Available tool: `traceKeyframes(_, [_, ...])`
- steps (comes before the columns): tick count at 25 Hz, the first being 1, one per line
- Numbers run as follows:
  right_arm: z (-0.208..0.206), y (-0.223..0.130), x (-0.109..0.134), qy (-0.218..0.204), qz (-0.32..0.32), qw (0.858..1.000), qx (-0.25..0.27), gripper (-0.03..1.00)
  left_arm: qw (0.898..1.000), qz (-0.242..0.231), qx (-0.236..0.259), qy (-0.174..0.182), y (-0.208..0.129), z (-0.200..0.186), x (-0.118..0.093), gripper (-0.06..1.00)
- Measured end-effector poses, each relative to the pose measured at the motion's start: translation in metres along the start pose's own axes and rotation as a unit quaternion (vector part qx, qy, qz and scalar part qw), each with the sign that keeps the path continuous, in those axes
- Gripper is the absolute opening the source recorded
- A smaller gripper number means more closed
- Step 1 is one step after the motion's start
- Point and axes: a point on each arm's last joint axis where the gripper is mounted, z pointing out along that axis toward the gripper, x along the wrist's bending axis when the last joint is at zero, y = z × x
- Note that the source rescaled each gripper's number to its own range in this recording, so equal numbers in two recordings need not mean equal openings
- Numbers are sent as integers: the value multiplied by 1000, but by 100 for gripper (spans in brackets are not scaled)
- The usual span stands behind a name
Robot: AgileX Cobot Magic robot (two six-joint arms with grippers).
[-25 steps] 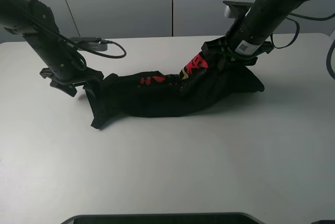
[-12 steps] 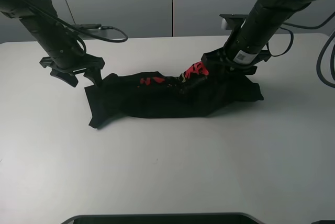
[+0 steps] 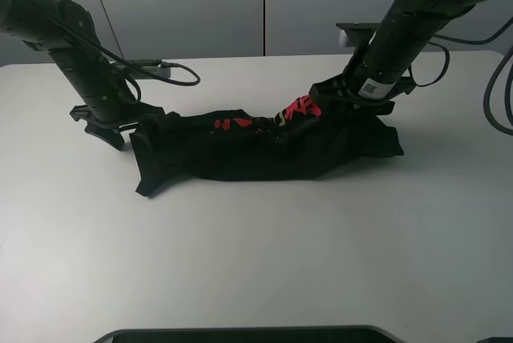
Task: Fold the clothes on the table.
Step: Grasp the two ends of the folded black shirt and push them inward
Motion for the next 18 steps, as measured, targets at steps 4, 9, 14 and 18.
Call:
traceKeyframes(4, [0,0,0,0,0,1000,0,8,1000,0,-4,0,1,0,0,91])
traceKeyframes(9, [0,-1,0,1,0,1000,6,8,1000,0,-4,0,1,0,0,91])
traceKeyframes(14, [0,-2,0,1,0,1000,10,8,1000,1,-1,2,0,2,1,91])
traceKeyframes(18, [0,-2,0,0,3,1000,10,29,1000,4,0,4,0,3,1,91])
